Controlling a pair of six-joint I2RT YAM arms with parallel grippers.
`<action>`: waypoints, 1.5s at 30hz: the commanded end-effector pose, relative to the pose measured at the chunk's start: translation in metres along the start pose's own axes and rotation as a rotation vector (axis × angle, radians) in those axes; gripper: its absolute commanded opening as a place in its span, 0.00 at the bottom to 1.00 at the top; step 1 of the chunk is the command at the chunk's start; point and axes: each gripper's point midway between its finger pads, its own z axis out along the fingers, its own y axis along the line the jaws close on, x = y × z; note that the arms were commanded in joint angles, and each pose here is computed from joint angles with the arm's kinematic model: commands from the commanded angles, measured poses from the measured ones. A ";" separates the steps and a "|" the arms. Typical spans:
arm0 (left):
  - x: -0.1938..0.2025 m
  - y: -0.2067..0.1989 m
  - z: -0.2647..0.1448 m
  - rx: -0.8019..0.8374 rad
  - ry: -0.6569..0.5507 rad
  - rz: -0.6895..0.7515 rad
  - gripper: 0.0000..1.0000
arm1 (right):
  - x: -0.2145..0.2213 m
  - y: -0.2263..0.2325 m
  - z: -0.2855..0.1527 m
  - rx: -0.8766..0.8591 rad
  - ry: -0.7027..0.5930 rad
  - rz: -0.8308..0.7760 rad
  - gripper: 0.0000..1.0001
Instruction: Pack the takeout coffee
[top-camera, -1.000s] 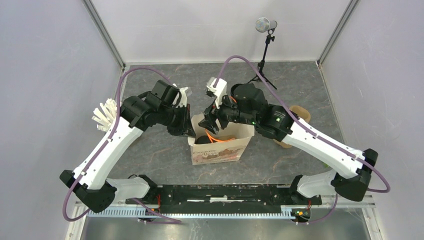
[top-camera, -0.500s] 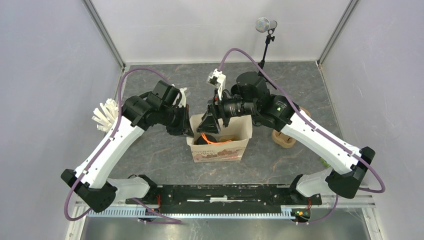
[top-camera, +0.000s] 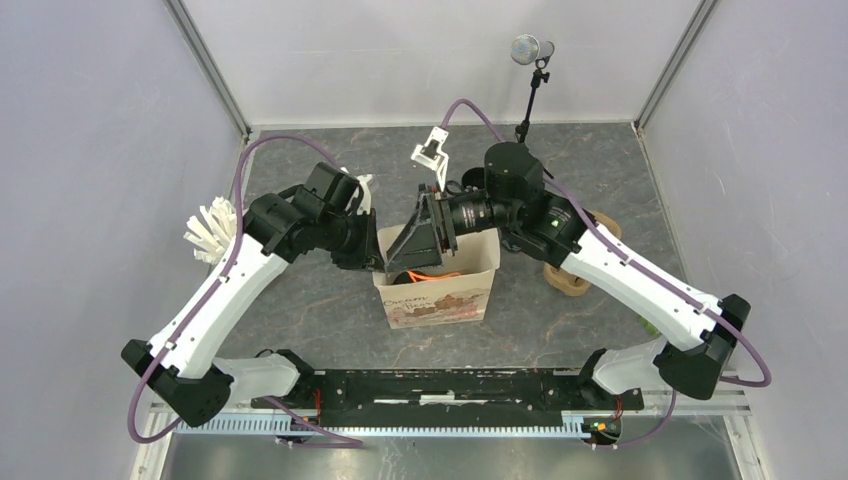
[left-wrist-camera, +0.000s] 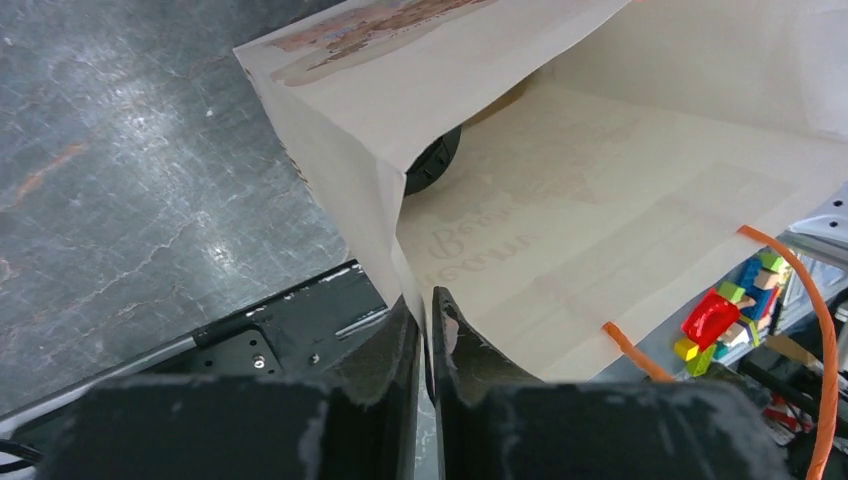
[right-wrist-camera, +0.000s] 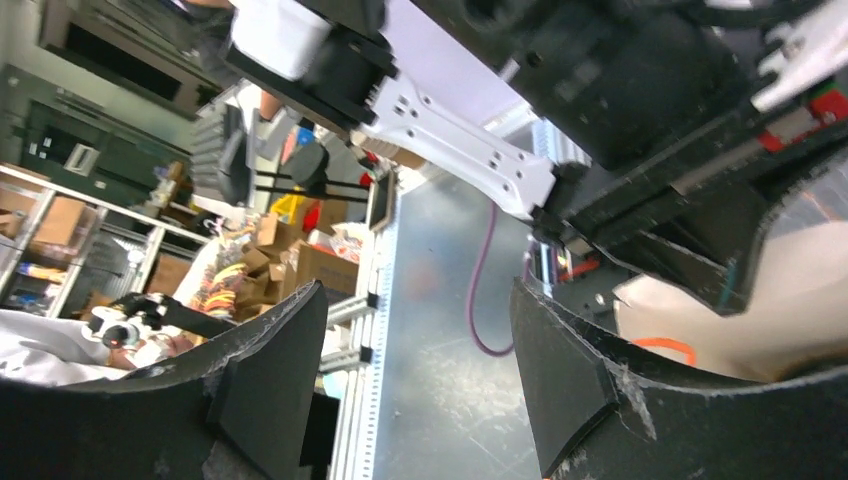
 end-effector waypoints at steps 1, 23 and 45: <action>-0.016 0.009 -0.009 -0.035 -0.094 0.093 0.19 | -0.047 0.055 -0.025 -0.120 -0.152 -0.107 0.72; -0.015 0.008 -0.034 -0.044 -0.114 0.138 0.81 | -0.019 -0.210 -0.267 1.563 -0.117 -0.285 0.80; -0.025 0.005 -0.024 -0.036 -0.111 0.172 0.72 | 0.045 -0.351 -0.263 1.385 0.167 -0.081 0.95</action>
